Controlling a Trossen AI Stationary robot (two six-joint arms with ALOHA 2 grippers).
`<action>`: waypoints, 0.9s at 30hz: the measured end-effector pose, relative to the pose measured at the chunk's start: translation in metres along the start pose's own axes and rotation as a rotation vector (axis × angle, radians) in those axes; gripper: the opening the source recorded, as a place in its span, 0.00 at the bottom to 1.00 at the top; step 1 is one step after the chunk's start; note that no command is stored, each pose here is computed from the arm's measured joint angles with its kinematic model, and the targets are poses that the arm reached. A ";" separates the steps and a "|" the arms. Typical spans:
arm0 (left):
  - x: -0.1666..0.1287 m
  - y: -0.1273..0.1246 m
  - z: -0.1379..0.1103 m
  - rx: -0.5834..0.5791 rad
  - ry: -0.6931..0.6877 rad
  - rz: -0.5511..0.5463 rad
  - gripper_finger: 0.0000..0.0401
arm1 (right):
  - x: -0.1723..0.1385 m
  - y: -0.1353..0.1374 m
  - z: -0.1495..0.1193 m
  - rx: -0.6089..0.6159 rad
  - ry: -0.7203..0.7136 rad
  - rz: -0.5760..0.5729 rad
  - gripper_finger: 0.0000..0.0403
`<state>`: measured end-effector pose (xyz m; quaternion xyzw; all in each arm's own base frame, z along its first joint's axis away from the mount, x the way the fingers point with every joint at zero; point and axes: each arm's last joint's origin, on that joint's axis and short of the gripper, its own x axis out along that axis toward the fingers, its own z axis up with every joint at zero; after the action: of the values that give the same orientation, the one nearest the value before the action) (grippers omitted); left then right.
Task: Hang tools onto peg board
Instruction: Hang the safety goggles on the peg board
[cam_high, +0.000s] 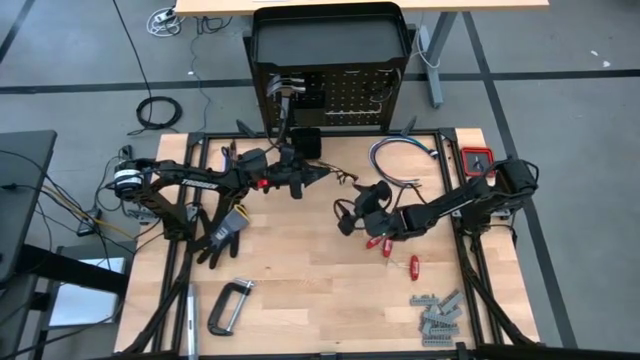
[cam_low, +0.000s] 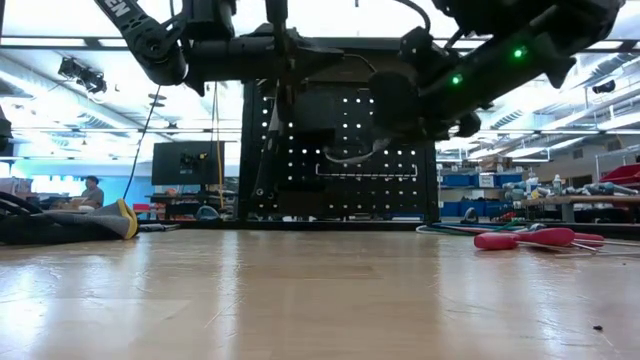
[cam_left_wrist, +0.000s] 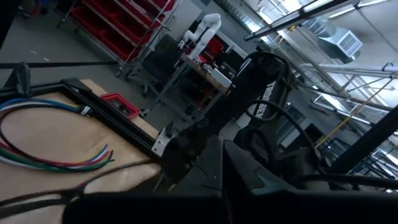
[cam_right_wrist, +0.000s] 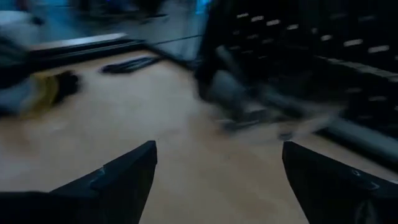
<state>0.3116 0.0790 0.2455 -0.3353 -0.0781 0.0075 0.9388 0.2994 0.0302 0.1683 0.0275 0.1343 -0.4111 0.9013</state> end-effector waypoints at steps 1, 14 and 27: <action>0.000 0.000 0.000 0.000 -0.001 -0.007 0.00 | 0.000 -0.001 0.000 -0.003 -0.011 -0.033 0.87; 0.000 -0.005 0.003 -0.005 -0.013 -0.073 0.00 | -0.002 0.003 0.006 -0.062 -0.067 -0.053 0.77; 0.000 -0.006 0.004 -0.001 -0.013 -0.097 0.00 | -0.003 0.004 0.009 -0.076 -0.085 -0.039 0.52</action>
<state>0.3105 0.0766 0.2526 -0.3316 -0.1001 -0.0359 0.9374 0.3024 0.0343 0.1772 -0.0270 0.1121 -0.4238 0.8984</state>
